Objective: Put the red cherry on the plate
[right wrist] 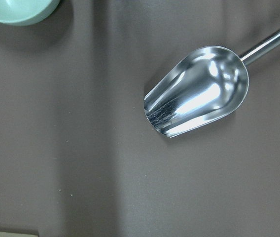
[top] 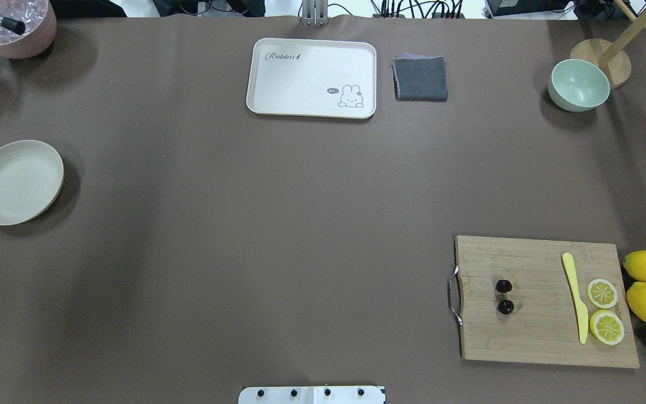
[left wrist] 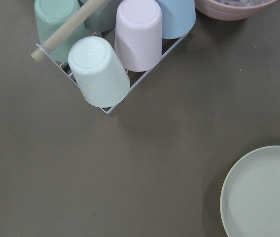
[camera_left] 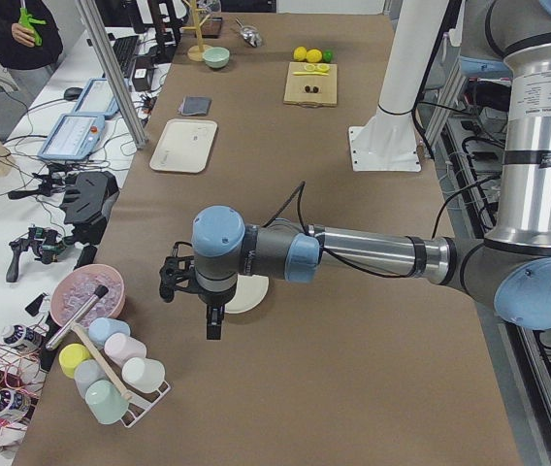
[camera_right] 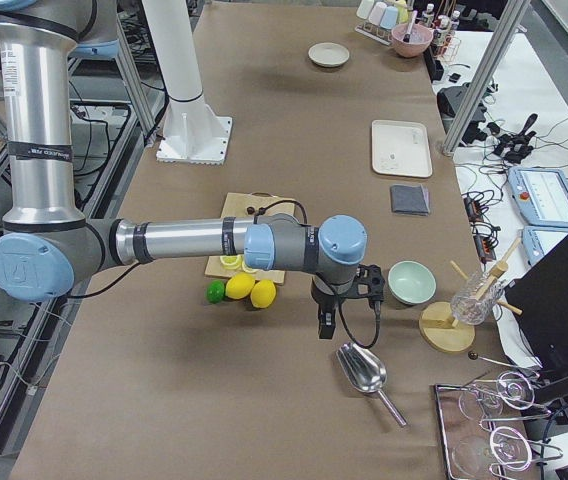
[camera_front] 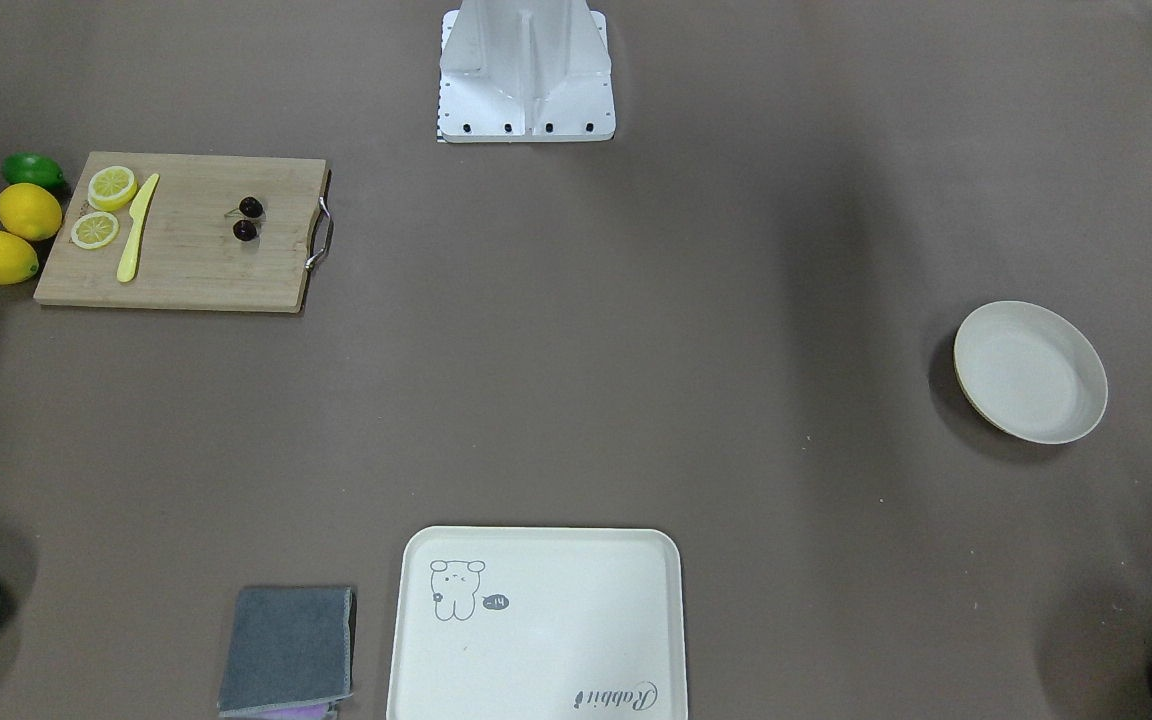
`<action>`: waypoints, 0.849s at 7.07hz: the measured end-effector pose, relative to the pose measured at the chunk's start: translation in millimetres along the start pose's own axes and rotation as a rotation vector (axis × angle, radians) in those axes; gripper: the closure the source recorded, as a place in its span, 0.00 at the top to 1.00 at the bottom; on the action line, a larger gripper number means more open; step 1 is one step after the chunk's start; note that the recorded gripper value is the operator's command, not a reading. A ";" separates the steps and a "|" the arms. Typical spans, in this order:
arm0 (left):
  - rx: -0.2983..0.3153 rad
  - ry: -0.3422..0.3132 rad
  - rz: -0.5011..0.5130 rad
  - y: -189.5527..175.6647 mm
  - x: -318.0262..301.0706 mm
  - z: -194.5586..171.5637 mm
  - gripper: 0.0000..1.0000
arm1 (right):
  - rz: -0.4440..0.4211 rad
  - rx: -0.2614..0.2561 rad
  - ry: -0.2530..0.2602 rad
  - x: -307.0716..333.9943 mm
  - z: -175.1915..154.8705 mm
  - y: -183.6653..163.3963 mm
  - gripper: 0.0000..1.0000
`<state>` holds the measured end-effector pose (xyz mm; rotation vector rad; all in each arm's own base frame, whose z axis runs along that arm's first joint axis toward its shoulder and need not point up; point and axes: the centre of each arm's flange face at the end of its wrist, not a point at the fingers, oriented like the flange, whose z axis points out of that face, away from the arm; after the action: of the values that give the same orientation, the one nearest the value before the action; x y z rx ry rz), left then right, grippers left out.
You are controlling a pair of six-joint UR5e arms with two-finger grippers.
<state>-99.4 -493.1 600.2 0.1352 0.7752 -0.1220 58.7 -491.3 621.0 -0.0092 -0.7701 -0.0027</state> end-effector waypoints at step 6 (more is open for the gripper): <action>-0.005 -0.003 -0.007 3.5 -3.8 1.8 0.98 | -0.005 0.006 -0.003 -3.8 -2.8 -7.8 1.00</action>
<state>-100.4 -489.8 604.4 0.1277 0.7734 -0.1274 57.9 -499.2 616.4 -0.0013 -0.7731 -0.0053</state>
